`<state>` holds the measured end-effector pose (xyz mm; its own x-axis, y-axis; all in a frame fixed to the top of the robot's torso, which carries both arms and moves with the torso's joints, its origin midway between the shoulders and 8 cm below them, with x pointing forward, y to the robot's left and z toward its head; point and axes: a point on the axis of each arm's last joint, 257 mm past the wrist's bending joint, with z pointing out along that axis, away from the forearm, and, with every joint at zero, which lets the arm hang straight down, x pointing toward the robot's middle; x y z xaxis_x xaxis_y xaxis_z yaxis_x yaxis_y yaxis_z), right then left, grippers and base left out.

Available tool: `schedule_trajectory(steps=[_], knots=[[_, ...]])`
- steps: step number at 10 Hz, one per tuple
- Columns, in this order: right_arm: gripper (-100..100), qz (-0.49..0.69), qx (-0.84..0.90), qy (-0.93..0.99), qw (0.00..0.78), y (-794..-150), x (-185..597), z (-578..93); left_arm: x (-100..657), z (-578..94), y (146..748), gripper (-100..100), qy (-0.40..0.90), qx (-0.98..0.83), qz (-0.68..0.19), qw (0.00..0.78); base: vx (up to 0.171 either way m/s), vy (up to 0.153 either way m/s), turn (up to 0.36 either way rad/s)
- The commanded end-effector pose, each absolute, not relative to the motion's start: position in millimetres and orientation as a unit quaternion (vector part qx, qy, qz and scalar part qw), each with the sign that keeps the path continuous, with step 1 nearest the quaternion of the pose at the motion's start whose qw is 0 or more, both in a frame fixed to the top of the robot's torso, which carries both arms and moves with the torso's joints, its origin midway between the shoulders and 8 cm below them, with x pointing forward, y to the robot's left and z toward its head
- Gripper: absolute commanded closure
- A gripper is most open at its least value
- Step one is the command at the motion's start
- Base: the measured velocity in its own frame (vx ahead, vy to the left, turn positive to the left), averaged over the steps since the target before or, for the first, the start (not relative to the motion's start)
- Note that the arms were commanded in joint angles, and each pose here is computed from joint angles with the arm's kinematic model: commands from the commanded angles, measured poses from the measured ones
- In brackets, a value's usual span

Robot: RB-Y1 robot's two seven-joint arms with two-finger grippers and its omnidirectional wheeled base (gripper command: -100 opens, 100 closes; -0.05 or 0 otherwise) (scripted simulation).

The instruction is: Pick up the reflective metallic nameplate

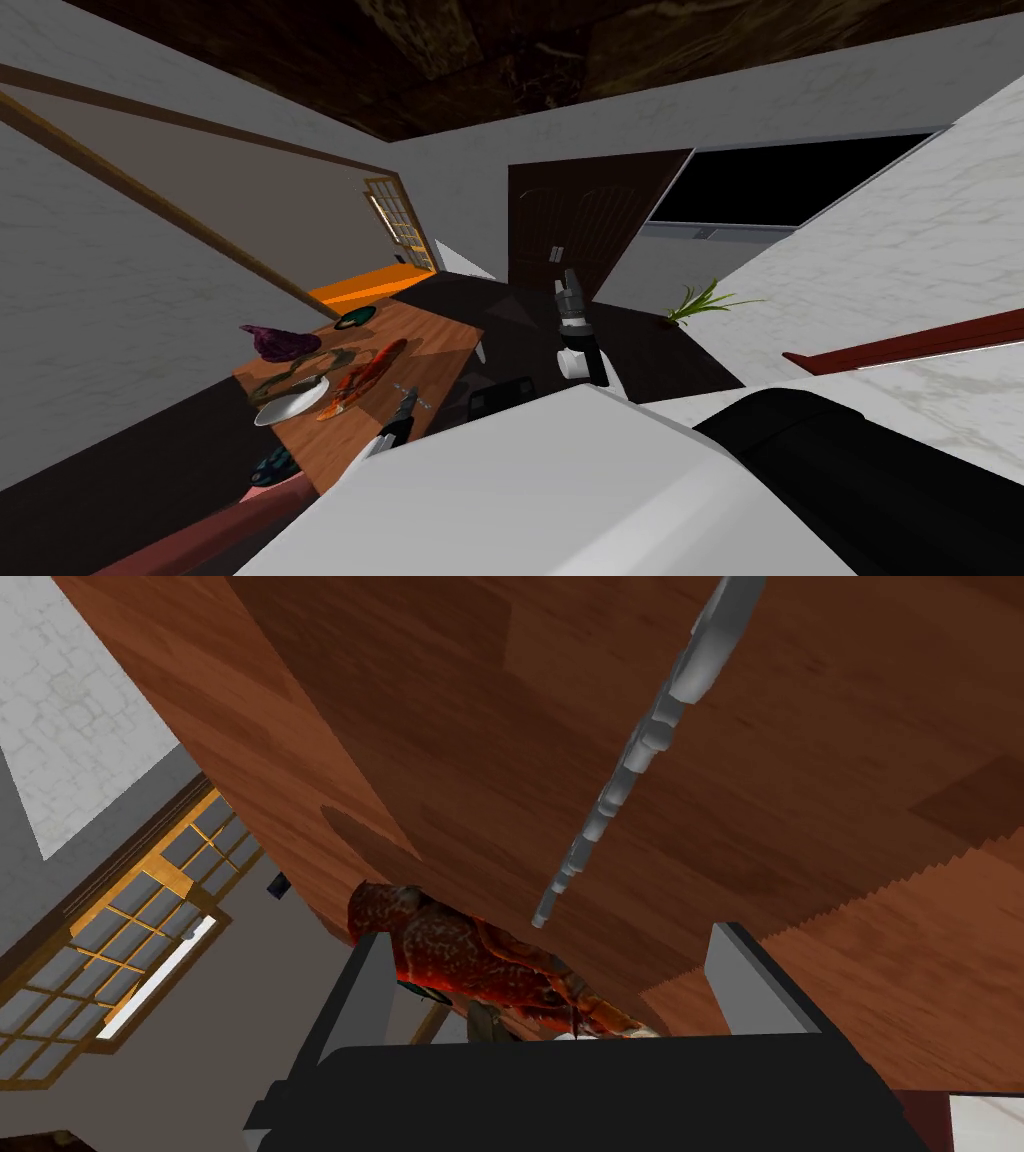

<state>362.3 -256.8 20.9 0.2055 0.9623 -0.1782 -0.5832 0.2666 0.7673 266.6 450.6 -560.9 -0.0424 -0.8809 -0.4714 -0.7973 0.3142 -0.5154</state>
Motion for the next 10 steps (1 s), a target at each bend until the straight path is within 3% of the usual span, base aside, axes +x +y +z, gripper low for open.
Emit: schedule_trajectory(steps=[1, 10], knots=[[0, 0.535, 0.284, 0.334, 0.723, -256.8, 362.3, 20.9, 245.3, -574.0, 461.2, -100, 0.724, -0.589, -0.023, 0.36, -0.005, 0.03, -0.159], [0, 0.535, 0.284, 0.334, 0.722, -256.7, 362.3, 20.9, 167.7, -606.6, 503.0, -100, 0.727, -0.602, 0.089, 0.319, 0.004, 0.025, -0.196]])
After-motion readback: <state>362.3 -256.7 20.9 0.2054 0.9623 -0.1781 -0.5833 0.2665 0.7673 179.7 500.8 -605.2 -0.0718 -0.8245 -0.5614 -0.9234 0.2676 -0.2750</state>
